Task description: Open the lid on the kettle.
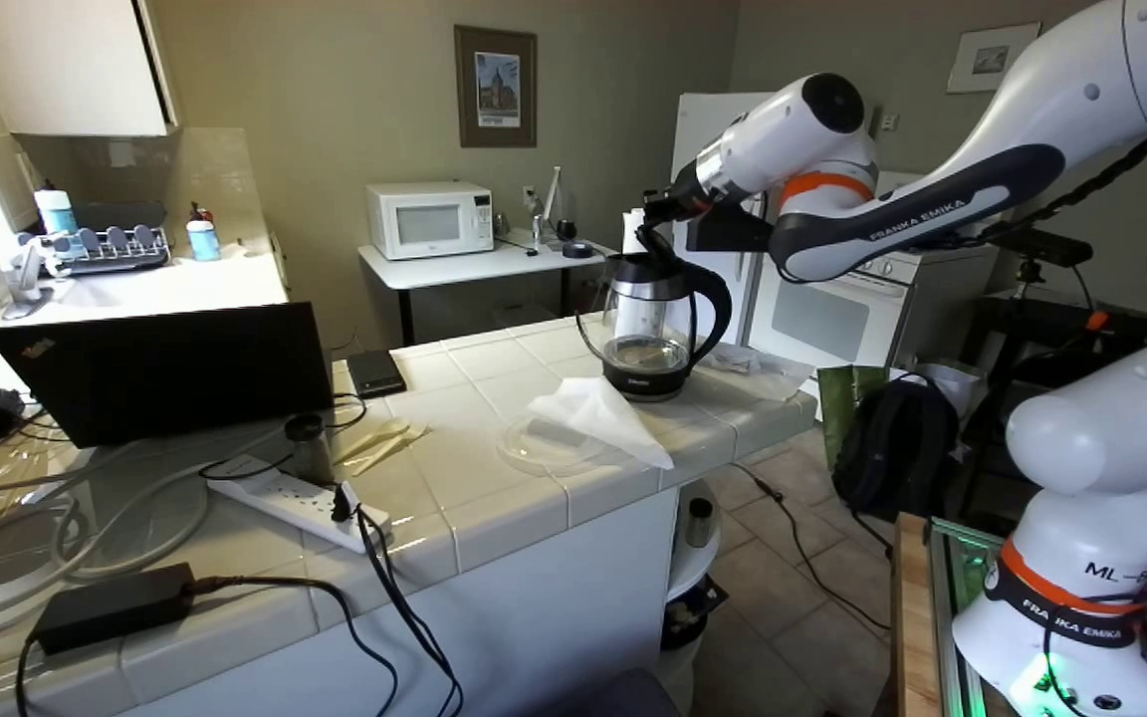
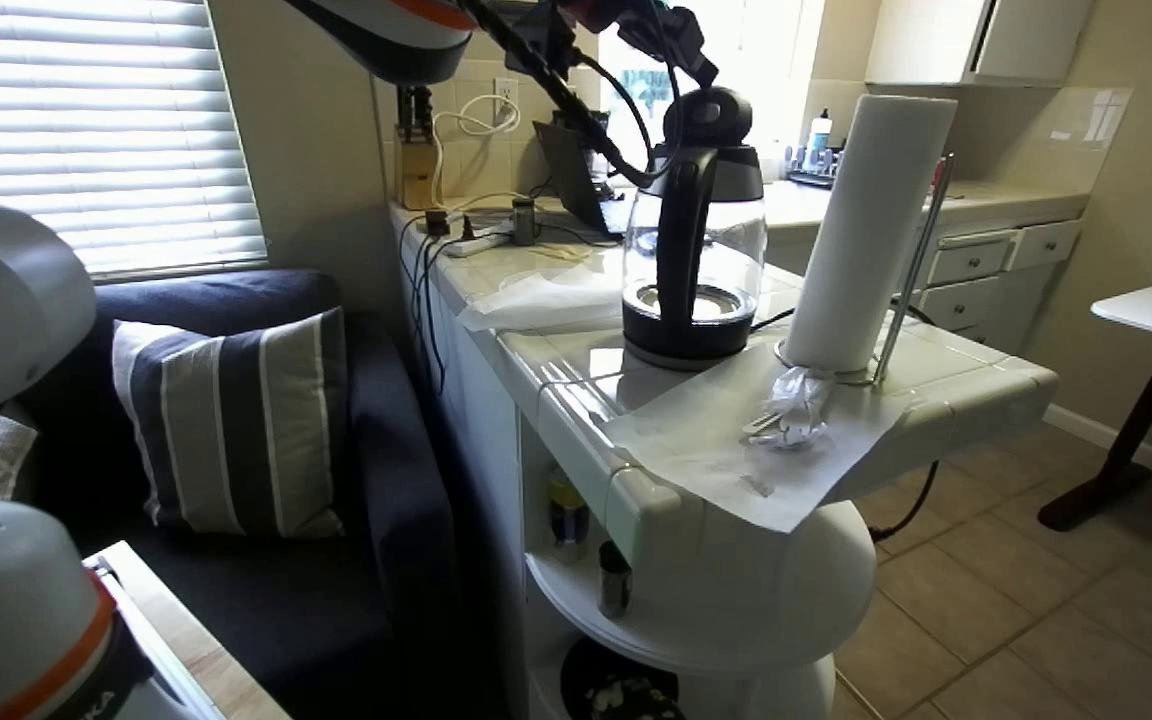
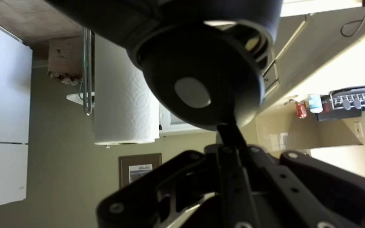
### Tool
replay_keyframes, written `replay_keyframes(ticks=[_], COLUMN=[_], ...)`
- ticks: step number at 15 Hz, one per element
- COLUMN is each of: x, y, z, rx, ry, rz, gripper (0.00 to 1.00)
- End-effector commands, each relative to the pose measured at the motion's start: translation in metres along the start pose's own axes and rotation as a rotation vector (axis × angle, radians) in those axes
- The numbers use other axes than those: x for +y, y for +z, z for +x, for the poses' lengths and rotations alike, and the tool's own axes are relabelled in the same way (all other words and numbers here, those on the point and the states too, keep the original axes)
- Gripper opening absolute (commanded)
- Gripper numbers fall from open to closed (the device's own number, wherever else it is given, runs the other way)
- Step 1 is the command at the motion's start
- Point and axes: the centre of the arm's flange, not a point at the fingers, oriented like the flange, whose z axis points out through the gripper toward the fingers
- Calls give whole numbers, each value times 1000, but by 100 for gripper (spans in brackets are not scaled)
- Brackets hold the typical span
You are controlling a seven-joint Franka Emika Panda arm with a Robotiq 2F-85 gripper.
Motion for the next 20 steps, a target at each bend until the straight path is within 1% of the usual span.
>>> replay_keyframes(ticks=[1, 3, 4, 6, 8, 11, 13, 14, 15, 16, 17, 19, 20], x=[8, 9, 9, 6, -4, -22, -33, -37, -40, -42, -43, -40, -36], y=[-44, -65, -75, -83, -87, -92, -97, -100, -103, -107, -110, -114, -114], z=[-9, -14, -19, -32, -51, -73, -89, -96, -101, -106, -109, -111, -109], rx=[67, 38, -12, -91, -180, -287, -357, -404, -435, -463, -489, -515, -539], ry=[3, -10, -26, -62, -115, -189, -233, -258, -276, -292, -307, -319, -327], rz=[26, -13, -35, -57, -37, 32, 55, 64, 69, 81, 95, 110, 138], gripper=[0, 0, 0, 0, 0, 0, 0, 26, 27, 32, 40, 54, 63])
